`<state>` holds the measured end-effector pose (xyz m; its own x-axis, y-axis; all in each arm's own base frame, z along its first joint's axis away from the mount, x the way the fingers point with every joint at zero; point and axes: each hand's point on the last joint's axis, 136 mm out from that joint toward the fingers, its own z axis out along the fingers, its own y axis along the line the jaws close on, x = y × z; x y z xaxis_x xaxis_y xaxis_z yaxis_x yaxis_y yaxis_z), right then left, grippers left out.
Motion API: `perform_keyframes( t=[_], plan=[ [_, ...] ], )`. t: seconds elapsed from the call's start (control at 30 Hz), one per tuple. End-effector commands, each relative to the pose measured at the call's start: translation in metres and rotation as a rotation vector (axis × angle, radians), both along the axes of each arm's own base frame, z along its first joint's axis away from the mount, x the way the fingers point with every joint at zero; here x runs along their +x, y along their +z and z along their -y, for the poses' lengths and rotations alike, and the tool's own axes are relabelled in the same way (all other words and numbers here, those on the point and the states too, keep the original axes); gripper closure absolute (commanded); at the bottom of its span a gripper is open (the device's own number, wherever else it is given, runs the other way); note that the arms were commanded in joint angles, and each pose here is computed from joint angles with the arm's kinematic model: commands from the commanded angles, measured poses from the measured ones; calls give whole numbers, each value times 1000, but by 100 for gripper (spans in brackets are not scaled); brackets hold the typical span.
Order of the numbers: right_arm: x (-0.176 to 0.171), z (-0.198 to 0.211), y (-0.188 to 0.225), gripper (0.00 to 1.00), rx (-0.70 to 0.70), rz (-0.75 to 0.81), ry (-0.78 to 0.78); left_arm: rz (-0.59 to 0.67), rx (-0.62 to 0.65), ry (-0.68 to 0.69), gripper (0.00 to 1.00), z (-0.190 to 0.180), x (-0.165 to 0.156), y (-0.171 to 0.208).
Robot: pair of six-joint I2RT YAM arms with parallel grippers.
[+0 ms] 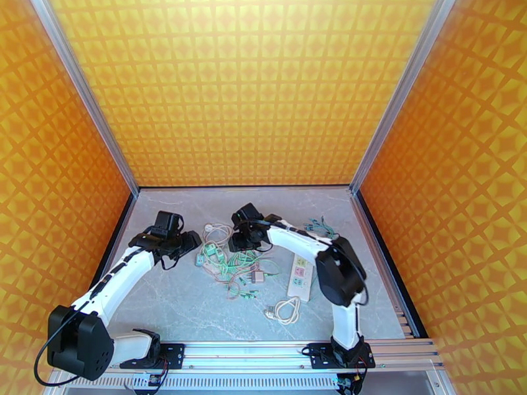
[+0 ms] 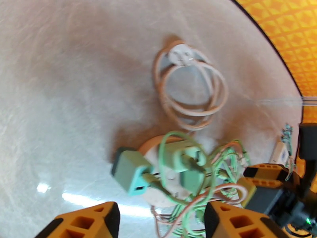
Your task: Pull the plug off the socket
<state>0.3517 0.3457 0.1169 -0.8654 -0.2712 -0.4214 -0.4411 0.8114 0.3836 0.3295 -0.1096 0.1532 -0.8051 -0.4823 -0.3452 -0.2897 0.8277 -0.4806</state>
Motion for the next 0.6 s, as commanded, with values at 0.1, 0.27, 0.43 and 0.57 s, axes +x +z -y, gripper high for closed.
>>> perform_keyframes(
  t=[0.1, 0.27, 0.43, 0.57],
  plan=[
    [-19, -26, 19, 51, 29, 104, 90, -3, -18, -11, 38, 3, 0, -12],
    [-19, -41, 6, 50, -29, 98, 114, 29, -4, 6, 37, -10, 14, 0],
    [-14, -48, -11, 49, -63, 83, 125, 26, 40, -33, 35, -15, 35, 8],
    [-14, -55, -22, 49, -105, 89, 149, -24, 40, -75, 36, -12, 50, 2]
  ],
)
